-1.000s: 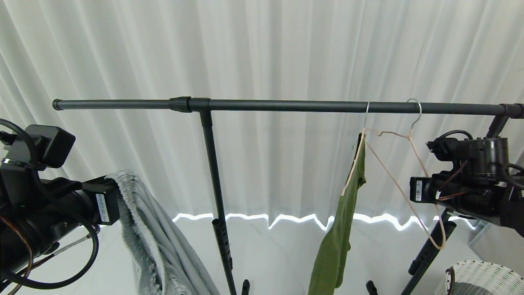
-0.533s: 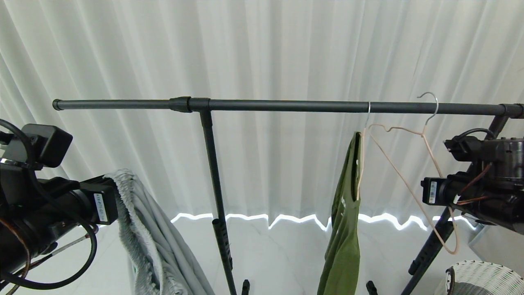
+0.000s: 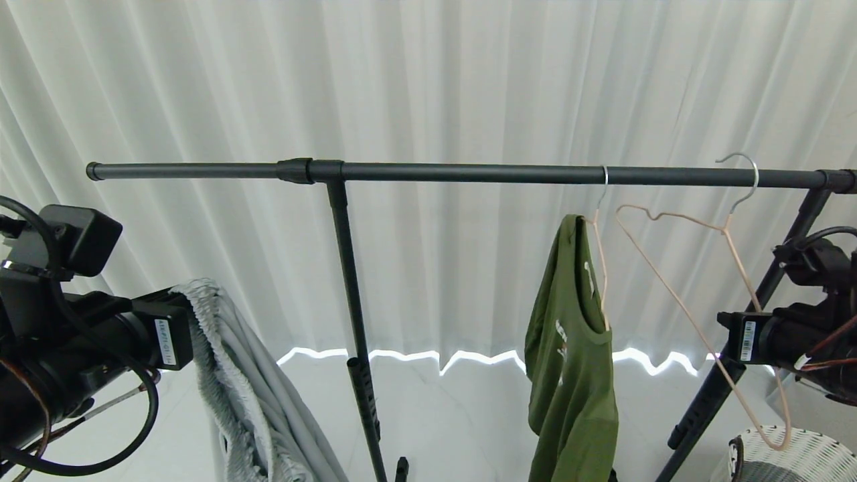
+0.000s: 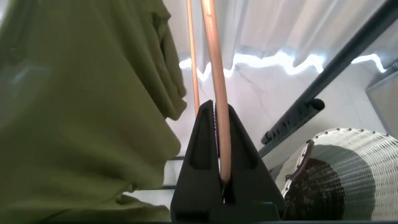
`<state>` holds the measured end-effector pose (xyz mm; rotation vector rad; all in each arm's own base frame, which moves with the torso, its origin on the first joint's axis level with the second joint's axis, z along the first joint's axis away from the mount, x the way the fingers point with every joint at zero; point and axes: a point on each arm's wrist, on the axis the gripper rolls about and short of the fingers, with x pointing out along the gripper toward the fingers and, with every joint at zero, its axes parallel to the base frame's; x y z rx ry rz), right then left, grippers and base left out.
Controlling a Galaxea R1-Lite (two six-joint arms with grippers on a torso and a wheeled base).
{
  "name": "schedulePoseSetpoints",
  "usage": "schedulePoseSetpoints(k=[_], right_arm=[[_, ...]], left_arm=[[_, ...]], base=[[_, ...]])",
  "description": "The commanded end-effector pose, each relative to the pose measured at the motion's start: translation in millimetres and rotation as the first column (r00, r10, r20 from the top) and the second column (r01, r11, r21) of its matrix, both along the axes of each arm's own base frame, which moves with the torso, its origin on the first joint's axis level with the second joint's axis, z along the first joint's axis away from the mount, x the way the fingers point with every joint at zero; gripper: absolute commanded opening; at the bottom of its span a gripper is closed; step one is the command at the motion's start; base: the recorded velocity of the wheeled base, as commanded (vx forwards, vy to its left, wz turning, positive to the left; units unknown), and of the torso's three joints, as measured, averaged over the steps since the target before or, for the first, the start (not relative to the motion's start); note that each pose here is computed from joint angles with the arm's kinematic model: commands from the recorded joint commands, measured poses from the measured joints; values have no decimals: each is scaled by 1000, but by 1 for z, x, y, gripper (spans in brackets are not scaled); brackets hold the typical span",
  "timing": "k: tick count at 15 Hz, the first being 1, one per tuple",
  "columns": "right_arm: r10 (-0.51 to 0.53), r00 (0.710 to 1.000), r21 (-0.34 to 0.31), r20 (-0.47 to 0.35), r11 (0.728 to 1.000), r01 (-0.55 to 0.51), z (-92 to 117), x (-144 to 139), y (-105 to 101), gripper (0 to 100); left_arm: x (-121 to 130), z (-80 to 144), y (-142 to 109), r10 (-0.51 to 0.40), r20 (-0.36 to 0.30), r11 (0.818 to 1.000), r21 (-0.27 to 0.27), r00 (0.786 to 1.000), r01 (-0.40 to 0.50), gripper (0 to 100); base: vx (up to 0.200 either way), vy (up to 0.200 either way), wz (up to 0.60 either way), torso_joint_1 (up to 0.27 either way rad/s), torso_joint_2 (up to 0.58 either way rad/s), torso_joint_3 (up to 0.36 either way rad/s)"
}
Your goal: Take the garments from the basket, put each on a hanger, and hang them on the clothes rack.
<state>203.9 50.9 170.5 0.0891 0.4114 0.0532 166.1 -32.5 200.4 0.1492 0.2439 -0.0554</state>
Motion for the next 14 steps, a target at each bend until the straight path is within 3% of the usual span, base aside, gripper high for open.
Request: schedulePoseSetpoints(k=[1, 10, 14], right_arm=[[1, 1000, 3, 11, 1000, -1, 2, -4, -1, 0], [39, 999, -1, 0, 999, -39, -1, -7, 6, 0], [215, 975, -7, -61, 976, -216, -19, -32, 32, 0]], left_arm=[[0, 0, 0, 0, -1, 1000, 0, 1000, 0, 0], [0, -2, 0, 0, -10, 1000, 2, 1000, 0, 0], [-1, -9, -2, -24, -31, 998, 49, 999, 26, 0]], base=[[-200, 0, 0, 7, 2, -2], [-200, 0, 0, 0, 3, 2], [0, 0, 0, 0, 0, 0]])
